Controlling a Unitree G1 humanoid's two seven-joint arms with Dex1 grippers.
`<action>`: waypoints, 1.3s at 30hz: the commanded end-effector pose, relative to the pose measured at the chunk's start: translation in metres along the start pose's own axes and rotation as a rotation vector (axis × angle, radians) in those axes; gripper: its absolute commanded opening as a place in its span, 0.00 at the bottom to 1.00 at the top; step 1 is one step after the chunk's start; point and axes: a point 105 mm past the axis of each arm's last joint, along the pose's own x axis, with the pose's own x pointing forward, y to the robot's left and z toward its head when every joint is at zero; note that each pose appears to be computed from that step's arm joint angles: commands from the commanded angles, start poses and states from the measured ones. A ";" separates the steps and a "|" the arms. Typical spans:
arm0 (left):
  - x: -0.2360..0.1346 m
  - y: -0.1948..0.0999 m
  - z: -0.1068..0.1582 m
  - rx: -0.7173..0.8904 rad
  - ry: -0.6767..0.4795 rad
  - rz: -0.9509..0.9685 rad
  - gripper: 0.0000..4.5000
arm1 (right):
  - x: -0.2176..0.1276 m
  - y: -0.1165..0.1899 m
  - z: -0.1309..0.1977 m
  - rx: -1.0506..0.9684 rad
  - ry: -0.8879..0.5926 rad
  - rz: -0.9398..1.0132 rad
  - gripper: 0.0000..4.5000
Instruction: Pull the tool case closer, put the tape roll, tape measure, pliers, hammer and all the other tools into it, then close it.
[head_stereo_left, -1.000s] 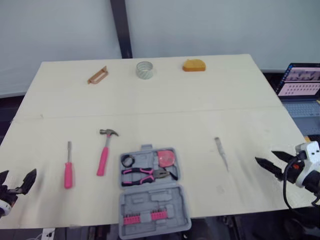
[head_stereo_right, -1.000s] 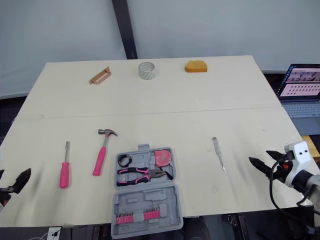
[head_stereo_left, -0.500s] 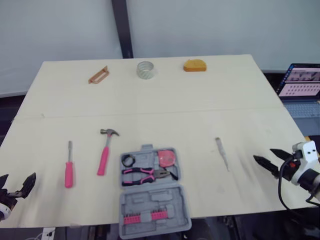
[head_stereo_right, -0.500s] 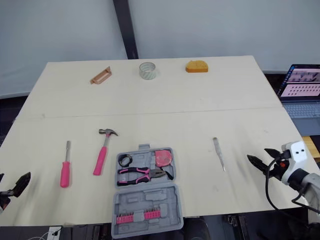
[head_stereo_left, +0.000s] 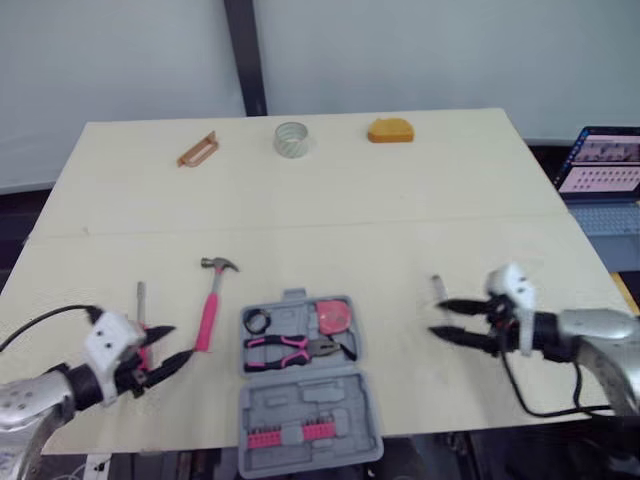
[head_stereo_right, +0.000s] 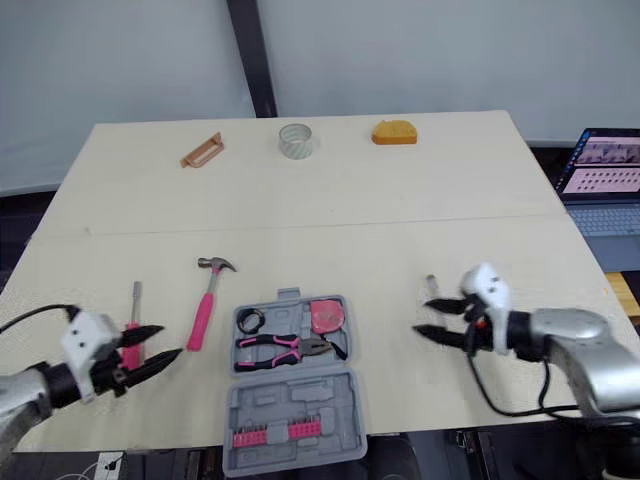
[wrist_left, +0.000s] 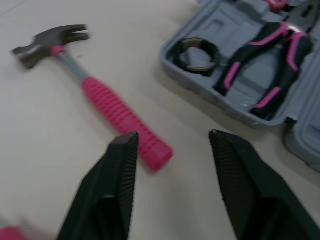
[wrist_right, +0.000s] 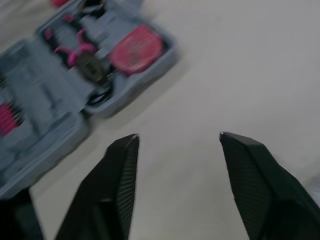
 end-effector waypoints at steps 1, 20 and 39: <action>0.011 -0.018 -0.001 0.009 0.035 -0.106 0.17 | 0.018 0.014 0.002 -0.080 0.052 0.077 0.15; 0.040 -0.060 -0.022 -0.039 0.113 -0.227 0.02 | 0.074 0.028 -0.017 -0.128 0.123 0.171 0.01; 0.075 -0.056 -0.006 -0.008 0.036 -0.212 0.02 | 0.088 0.027 -0.007 -0.114 0.071 0.140 0.01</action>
